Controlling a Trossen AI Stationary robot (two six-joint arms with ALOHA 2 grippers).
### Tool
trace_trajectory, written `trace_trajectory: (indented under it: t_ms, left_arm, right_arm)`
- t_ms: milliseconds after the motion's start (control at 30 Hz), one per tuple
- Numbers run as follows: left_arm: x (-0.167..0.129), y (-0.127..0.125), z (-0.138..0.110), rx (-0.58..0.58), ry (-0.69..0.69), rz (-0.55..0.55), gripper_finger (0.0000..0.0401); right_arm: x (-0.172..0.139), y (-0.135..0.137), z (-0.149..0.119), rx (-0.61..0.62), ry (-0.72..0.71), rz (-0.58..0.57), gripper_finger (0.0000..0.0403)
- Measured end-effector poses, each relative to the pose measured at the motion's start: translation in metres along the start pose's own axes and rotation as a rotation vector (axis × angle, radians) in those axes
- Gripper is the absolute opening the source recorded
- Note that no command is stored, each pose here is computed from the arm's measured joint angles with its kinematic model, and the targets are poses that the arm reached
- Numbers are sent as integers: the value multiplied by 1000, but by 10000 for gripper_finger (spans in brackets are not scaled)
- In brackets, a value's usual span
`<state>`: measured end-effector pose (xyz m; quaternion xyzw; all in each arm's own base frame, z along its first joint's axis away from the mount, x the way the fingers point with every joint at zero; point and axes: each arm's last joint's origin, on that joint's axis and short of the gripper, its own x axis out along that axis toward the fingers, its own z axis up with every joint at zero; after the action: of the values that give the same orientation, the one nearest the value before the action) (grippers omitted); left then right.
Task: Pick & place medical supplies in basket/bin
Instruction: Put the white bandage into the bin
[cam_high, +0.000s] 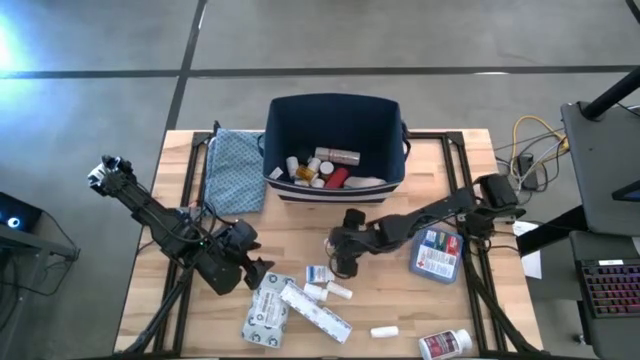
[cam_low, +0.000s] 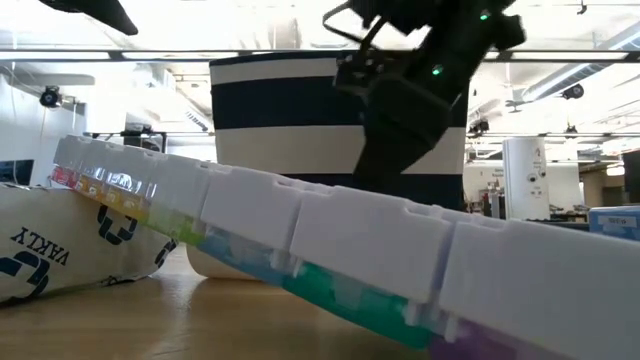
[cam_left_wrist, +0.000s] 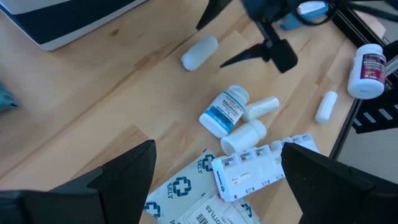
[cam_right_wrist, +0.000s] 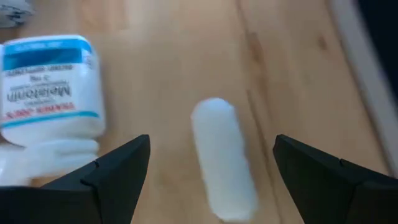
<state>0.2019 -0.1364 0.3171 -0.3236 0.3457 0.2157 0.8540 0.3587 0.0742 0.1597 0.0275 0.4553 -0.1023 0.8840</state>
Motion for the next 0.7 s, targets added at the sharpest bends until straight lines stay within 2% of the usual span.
trace_trajectory:
  t_ms: [133, 233, 433, 567, 700]
  left_arm:
    - [1, 0, 0, 1, -1, 3, 324]
    - [1, 1, -1, 2, -1, 4, 324]
    - [1, 1, -1, -2, 0, 6, 324]
    - [2, 2, -1, 1, 1, 12, 324]
    - [2, 3, -2, 10, 2, 19, 324]
  right_arm:
    - [21, -3, 0, -20, 75, 86, 327]
    - [39, -2, -4, -28, 129, 92, 327]
    - [50, 3, 1, -37, 209, 81, 322]
    - [48, 6, 10, -74, 212, 86, 282]
    - [46, 1, 17, -69, 216, 83, 213]
